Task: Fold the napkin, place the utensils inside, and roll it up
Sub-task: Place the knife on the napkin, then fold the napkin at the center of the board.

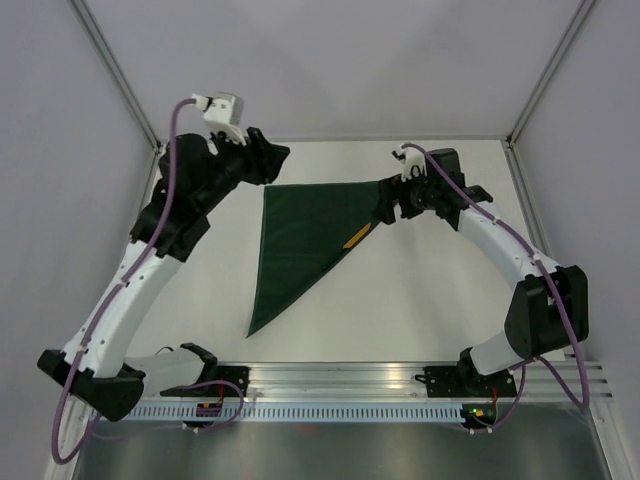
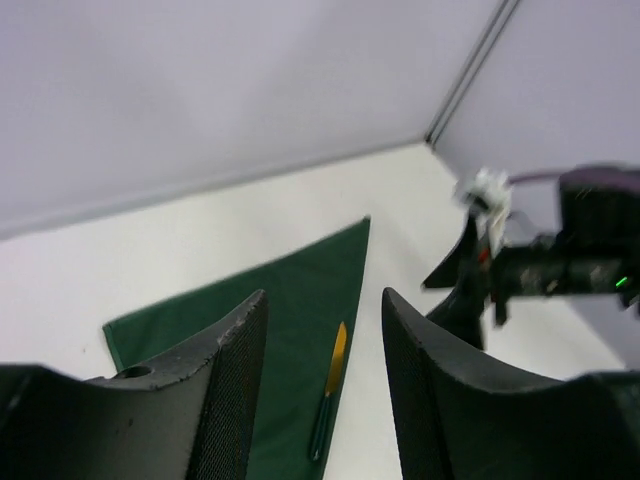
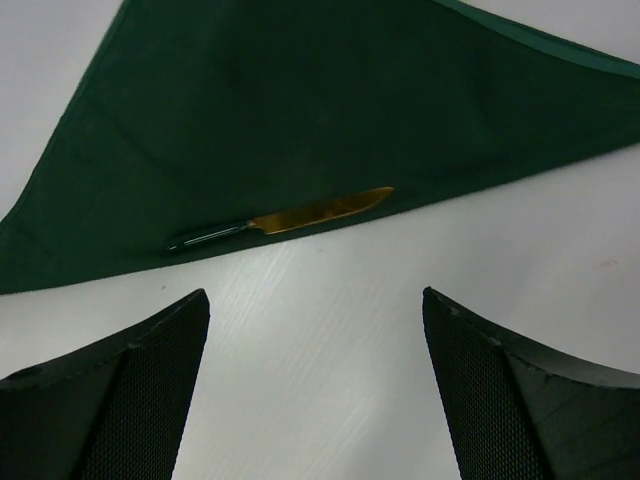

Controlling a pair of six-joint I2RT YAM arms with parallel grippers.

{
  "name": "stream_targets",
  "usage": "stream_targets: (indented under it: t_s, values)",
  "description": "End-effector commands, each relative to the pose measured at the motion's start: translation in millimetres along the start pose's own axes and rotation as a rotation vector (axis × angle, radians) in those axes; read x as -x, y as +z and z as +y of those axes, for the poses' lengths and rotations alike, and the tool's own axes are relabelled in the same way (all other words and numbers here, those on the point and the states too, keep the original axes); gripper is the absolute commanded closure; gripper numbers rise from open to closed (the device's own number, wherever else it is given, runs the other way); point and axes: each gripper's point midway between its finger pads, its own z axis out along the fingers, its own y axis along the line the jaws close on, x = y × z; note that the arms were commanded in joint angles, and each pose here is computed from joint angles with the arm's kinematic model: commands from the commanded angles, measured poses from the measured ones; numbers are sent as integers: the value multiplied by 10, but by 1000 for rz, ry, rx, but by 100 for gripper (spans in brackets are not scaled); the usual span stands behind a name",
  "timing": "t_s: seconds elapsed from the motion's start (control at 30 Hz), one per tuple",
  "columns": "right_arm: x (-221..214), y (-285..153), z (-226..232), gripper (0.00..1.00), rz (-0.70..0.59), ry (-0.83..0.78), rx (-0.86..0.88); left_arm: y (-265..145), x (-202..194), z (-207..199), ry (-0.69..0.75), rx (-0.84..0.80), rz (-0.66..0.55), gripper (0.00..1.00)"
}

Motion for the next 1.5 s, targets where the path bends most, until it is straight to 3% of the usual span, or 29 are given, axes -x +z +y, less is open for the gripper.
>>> stream_targets:
  t_s: [0.0,0.2,0.23,0.43,0.63,0.93,1.47]
  values:
    - [132,85,507,8,-72,-151,48,-471,526,-105,-90,-9,-103,45]
    - [-119,378,1801,8,-61,-436,196,-1175,1161,-126,-62,46,-264,35]
    - [-253,391,2147,8,-47,-494,257,-1248,1171,-95,-58,68,-263,35]
    - [-901,594,3158,12,24,-689,382,-1595,1231,-27,-37,119,-300,32]
    - [-1314,635,3777,19,46,-799,455,-1675,1100,54,-25,157,-272,32]
    - [-1681,743,4108,31,33,-949,421,-1706,1047,56,-7,156,-251,33]
    - [-1827,1162,3987,38,49,-997,289,-1718,961,39,-2,144,-216,33]
